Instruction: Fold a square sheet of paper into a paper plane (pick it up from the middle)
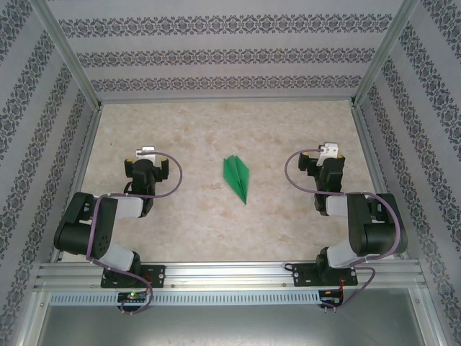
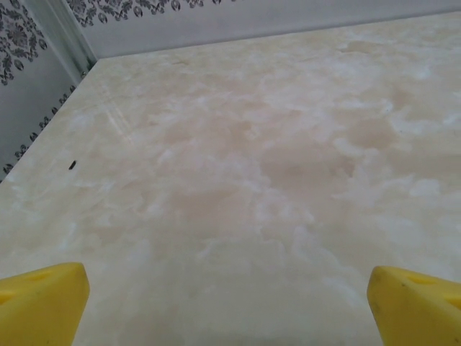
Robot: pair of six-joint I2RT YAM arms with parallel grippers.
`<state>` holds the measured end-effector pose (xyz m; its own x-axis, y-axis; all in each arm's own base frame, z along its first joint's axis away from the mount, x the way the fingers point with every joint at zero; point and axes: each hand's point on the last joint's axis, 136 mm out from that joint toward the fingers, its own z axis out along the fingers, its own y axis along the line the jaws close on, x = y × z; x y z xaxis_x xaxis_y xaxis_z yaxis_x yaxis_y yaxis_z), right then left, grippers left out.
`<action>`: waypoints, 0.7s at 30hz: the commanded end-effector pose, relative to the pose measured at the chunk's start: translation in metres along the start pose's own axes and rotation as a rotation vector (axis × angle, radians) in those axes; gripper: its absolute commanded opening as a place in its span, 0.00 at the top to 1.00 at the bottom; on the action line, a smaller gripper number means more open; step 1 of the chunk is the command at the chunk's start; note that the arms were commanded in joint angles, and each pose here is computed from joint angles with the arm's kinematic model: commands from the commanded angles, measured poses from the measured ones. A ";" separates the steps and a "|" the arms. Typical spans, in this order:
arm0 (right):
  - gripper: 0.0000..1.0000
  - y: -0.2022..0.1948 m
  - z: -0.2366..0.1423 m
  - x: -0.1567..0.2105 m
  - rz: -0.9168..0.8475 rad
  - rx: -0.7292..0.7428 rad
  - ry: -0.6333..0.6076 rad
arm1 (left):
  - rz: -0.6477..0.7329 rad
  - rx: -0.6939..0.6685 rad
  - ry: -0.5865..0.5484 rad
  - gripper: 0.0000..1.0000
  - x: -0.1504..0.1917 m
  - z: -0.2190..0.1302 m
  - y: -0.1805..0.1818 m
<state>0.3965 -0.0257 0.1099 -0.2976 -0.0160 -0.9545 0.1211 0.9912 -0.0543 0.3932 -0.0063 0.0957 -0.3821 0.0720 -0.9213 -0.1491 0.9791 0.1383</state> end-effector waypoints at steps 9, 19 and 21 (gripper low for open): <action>0.02 0.002 -0.001 -0.016 0.027 0.003 -0.061 | -0.071 0.049 -0.103 0.00 -0.012 0.005 0.008; 0.02 0.003 -0.001 -0.017 0.028 0.001 -0.064 | -0.055 0.068 -0.097 0.00 -0.013 0.005 0.004; 0.02 0.002 -0.001 -0.016 0.029 0.000 -0.061 | -0.055 0.069 -0.096 0.00 -0.012 0.005 0.003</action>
<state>0.3974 -0.0274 0.1139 -0.2814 -0.0135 -0.9595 0.1318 0.9899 -0.0526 0.3974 -0.0014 0.0944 -0.3297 0.0449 -0.9430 -0.1140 0.9897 0.0870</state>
